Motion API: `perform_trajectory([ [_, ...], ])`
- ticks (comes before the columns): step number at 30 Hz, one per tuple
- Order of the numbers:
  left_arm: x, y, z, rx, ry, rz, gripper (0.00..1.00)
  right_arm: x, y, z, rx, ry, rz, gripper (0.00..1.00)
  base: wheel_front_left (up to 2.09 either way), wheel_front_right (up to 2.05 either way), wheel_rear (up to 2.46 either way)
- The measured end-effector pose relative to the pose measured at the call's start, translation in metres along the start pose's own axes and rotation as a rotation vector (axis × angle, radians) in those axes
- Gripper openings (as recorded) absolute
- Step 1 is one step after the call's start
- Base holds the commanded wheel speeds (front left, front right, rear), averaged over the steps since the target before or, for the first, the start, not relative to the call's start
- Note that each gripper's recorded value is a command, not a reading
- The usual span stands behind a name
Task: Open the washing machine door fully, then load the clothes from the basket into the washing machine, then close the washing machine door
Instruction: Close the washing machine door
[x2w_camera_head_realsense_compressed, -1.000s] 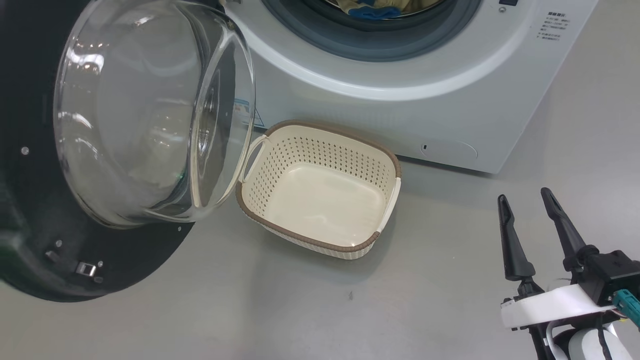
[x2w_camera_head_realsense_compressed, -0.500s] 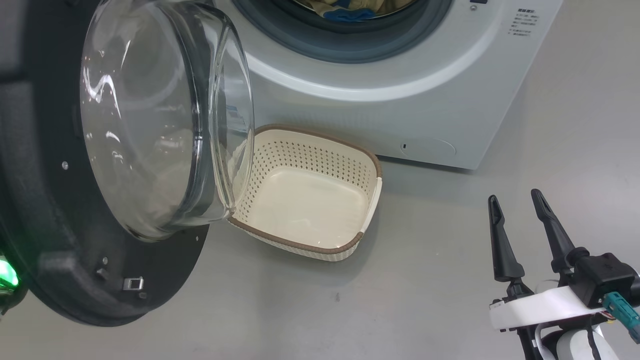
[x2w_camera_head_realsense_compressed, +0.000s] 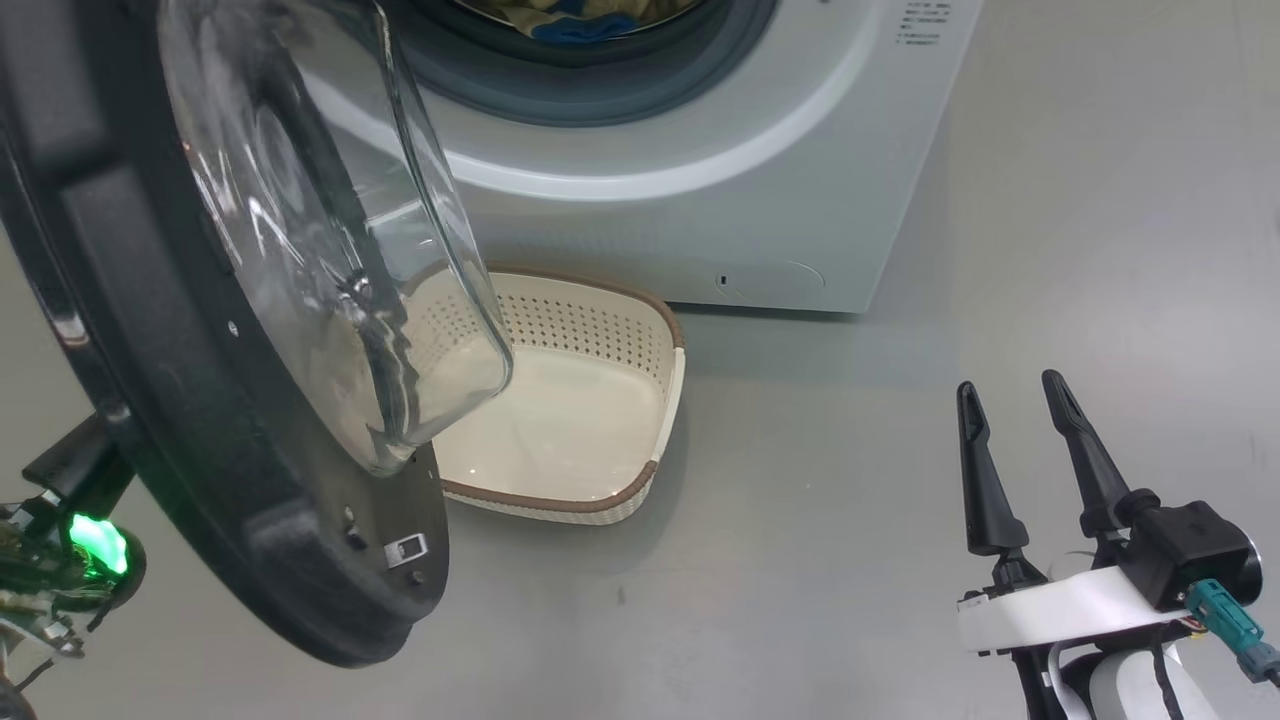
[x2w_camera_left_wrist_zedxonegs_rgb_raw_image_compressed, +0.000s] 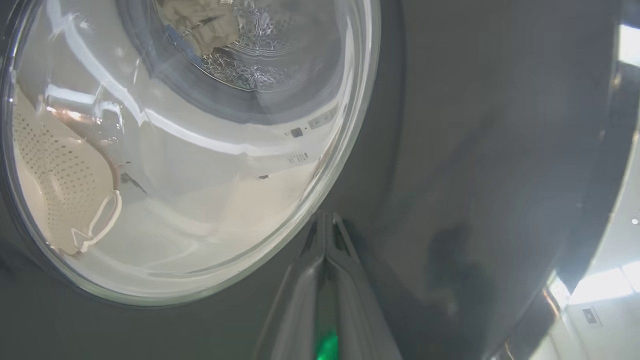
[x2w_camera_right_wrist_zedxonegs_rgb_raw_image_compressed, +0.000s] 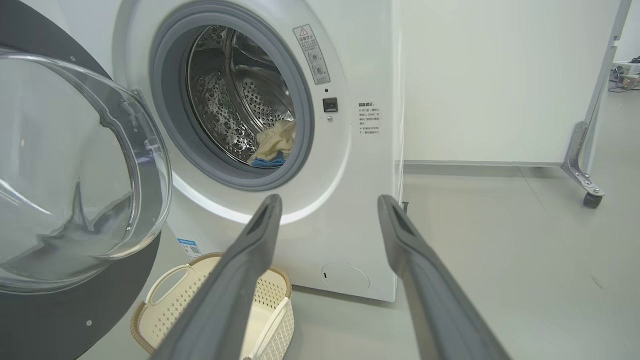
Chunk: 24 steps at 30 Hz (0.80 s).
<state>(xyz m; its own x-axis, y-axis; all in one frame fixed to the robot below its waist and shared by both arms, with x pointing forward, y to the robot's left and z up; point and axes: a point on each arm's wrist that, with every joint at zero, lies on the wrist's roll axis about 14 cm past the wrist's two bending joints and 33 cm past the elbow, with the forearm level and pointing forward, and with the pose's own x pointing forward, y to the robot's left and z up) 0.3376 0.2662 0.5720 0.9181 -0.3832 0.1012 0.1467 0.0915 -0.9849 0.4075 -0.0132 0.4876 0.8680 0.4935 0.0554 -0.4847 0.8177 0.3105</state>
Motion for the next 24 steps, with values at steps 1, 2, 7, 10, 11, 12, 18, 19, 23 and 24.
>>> perform_trajectory([
  [1,0.004,0.000,-0.003,-0.002,0.013,-0.006,0.00,-0.001,-0.001,0.001,0.002,-0.002,-0.008,1.00,0.00,0.00,0.00],
  [2,0.009,0.000,-0.006,-0.007,0.029,-0.012,0.00,-0.002,-0.004,0.002,0.003,-0.005,-0.016,1.00,0.00,0.00,0.00],
  [7,0.027,0.005,-0.021,-0.036,0.090,-0.027,0.00,-0.007,-0.015,0.006,-0.001,-0.022,-0.056,1.00,0.00,0.00,0.00],
  [10,0.041,0.007,-0.030,-0.051,0.128,-0.040,0.00,-0.013,-0.023,0.007,-0.002,-0.024,-0.090,1.00,0.00,0.00,0.00],
  [11,0.045,0.007,-0.033,-0.056,0.136,-0.045,0.00,-0.016,-0.026,0.008,-0.002,-0.028,-0.102,1.00,0.00,0.00,0.00],
  [12,0.049,0.008,-0.036,-0.059,0.149,-0.048,0.00,-0.018,-0.029,0.009,-0.001,-0.032,-0.113,1.00,0.00,0.00,0.00],
  [18,0.079,0.014,-0.052,-0.073,0.212,-0.061,0.00,-0.029,-0.048,0.017,-0.014,-0.052,-0.184,1.00,0.00,0.00,0.00],
  [19,0.086,0.014,-0.054,-0.071,0.219,-0.066,0.00,-0.031,-0.052,0.018,-0.014,-0.057,-0.200,1.00,0.00,0.00,0.00],
  [23,0.113,0.011,-0.060,-0.092,0.229,-0.106,0.00,-0.039,-0.066,0.022,-0.016,-0.072,-0.253,1.00,0.00,0.00,0.00],
  [24,0.121,0.011,-0.061,-0.095,0.233,-0.115,0.00,-0.039,-0.070,0.024,-0.018,-0.078,-0.262,1.00,0.00,0.00,0.00],
])
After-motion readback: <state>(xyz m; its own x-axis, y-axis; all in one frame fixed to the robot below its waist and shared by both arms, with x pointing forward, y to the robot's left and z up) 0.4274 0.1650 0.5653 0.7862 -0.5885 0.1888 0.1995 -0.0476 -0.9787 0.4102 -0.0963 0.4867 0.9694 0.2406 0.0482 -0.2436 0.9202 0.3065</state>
